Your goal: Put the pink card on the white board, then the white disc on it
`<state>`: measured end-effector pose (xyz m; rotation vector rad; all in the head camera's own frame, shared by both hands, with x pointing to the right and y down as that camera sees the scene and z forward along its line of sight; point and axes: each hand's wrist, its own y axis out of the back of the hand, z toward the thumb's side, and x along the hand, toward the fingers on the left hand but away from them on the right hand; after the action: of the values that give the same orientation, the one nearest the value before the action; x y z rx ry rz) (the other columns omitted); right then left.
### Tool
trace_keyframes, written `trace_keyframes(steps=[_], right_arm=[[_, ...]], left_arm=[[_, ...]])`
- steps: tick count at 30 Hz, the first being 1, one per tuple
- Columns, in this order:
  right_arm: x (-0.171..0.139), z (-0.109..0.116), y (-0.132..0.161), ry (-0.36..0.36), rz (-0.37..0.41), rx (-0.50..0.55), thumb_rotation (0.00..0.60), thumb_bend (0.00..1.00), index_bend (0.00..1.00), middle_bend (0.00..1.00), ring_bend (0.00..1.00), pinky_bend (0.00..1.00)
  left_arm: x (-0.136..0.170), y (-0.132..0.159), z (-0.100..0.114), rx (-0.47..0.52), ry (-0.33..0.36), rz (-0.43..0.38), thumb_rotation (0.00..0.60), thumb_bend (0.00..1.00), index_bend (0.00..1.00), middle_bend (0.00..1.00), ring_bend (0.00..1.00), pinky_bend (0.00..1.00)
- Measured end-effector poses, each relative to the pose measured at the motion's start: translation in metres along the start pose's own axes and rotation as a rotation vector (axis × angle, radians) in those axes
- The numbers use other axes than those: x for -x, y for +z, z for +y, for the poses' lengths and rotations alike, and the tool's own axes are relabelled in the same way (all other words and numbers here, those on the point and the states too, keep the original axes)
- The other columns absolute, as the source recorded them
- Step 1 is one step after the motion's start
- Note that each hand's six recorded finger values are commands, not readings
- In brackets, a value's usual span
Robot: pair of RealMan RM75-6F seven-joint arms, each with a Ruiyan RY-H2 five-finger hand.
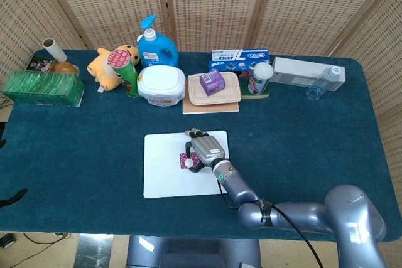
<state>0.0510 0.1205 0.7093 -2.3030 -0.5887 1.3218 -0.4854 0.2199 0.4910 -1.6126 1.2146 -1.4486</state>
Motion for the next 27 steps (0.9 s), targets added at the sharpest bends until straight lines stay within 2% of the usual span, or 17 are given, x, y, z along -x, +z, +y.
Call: trace_keyframes(steps=[10,21,27], right_arm=[[0.0051,-0.0011,-0.0008,-0.017,-0.003,-0.004,0.6,0.3,0.52,0.1,0.0,0.12],[0.0043,-0.0028,-0.0047,-0.01,-0.009,-0.003,0.6,0.3,0.4,0.09,0.0,0.12],[0.0021,0.0003,-0.0049,-0.015,-0.006,-0.002,0.6,0.3,0.4,0.09,0.0,0.12]], left_arm=[[0.0001,-0.0009,0.0006,0.004,0.0,-0.001,0.6,0.07,0.0,0.0,0.0,0.0],[0.0007,-0.0014,0.0014,0.008,0.002,-0.003,0.6,0.07,0.0,0.0,0.0,0.0],[0.0011,-0.0021,0.0021,0.012,0.004,-0.002,0.6,0.07,0.0,0.0,0.0,0.0]])
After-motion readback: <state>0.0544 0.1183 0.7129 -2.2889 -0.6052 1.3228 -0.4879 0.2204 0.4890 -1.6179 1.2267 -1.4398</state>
